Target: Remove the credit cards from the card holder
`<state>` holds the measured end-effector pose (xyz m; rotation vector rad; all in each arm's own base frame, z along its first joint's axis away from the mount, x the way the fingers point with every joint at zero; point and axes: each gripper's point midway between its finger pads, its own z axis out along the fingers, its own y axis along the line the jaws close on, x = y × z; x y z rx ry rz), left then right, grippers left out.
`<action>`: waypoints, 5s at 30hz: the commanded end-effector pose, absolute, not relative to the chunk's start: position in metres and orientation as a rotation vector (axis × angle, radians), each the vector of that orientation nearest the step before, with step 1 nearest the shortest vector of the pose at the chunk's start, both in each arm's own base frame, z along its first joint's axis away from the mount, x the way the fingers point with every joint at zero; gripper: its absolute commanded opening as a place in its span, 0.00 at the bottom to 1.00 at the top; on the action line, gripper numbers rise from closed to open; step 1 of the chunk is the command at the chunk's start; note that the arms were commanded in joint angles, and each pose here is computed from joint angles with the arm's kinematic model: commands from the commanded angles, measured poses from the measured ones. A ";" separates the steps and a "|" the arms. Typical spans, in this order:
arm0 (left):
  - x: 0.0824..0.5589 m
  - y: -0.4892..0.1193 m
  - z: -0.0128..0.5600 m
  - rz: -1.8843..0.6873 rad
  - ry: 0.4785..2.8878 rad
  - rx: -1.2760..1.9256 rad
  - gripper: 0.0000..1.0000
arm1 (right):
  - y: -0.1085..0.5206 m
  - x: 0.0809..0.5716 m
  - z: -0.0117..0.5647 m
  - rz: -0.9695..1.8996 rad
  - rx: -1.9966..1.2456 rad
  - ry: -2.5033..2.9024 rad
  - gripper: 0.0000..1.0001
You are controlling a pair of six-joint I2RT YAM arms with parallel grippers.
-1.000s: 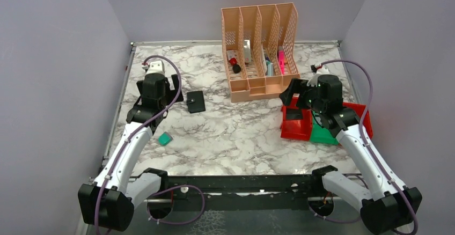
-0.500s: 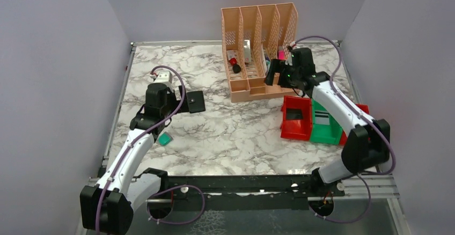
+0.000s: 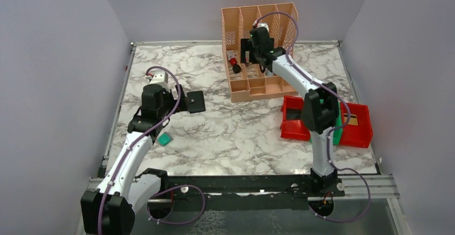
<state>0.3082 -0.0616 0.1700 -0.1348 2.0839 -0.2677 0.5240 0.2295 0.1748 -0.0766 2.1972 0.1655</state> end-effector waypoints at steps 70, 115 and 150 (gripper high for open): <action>0.311 -0.066 0.174 -0.372 2.062 -0.162 0.99 | 0.242 0.425 0.114 0.732 -0.148 2.395 0.86; 0.309 -0.072 0.173 -0.421 2.066 -0.152 0.99 | 0.115 0.323 0.097 0.447 0.183 2.470 0.86; 0.319 -0.071 0.146 -0.424 2.172 -0.257 0.99 | 0.286 0.354 0.143 0.621 -0.125 2.406 0.92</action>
